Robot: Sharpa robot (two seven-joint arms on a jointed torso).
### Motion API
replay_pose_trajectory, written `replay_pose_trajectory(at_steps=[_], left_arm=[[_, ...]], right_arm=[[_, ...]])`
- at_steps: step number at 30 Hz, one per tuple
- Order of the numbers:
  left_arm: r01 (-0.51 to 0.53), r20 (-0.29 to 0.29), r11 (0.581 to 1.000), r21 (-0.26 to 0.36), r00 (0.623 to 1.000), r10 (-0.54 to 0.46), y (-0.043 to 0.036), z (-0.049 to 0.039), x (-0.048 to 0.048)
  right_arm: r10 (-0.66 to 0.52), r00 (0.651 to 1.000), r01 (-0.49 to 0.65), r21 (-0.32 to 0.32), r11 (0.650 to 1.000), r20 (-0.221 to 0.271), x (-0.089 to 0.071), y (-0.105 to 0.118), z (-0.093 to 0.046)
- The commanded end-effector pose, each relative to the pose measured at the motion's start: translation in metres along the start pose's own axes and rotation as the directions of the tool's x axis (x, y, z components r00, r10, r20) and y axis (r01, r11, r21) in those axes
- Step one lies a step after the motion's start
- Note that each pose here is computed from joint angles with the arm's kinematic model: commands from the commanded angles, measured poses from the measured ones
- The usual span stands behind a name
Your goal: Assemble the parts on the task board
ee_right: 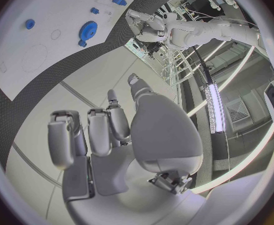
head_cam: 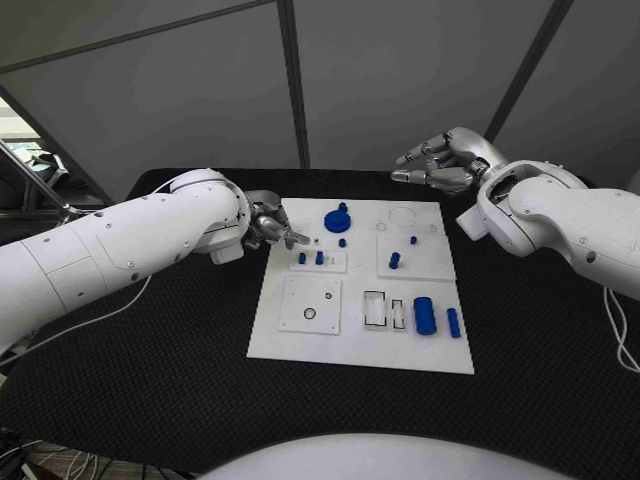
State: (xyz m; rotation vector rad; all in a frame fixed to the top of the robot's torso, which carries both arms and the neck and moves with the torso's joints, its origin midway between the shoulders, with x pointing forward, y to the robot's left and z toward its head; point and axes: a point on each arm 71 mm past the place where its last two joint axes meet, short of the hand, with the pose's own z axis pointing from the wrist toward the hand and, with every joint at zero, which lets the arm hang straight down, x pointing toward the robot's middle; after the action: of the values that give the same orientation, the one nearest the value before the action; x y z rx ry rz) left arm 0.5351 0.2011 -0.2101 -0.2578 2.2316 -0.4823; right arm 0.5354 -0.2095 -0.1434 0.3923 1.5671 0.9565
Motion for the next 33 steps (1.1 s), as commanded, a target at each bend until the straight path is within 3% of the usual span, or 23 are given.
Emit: replay_pose_trajectory(at_steps=[1,12,23,29,33], left_arm=[[-0.020,0.002,1.000,-0.009,1.000,0.020,-0.0014,0.0012,0.0010],[-0.041,-0.032,0.999,-0.022,0.999,0.040,-0.0027,0.0081,0.0103],[-0.036,-0.019,0.999,-0.016,0.999,0.036,-0.0044,0.0087,0.0112],[-0.006,0.040,1.000,0.004,0.999,0.006,-0.0032,0.0065,0.0054],[0.073,0.115,0.995,0.064,0.990,-0.080,-0.0049,0.0033,-0.0047]], right_arm=[[0.002,1.000,-0.002,-0.006,1.000,-0.003,0.000,0.001,0.000],[0.003,1.000,-0.003,-0.005,1.000,-0.005,0.001,0.002,0.001],[0.003,1.000,-0.003,-0.005,1.000,-0.005,0.001,0.001,0.001],[0.003,1.000,-0.003,-0.005,1.000,-0.004,0.001,0.001,0.001],[0.002,1.000,-0.002,-0.004,1.000,-0.001,0.000,0.001,0.001]])
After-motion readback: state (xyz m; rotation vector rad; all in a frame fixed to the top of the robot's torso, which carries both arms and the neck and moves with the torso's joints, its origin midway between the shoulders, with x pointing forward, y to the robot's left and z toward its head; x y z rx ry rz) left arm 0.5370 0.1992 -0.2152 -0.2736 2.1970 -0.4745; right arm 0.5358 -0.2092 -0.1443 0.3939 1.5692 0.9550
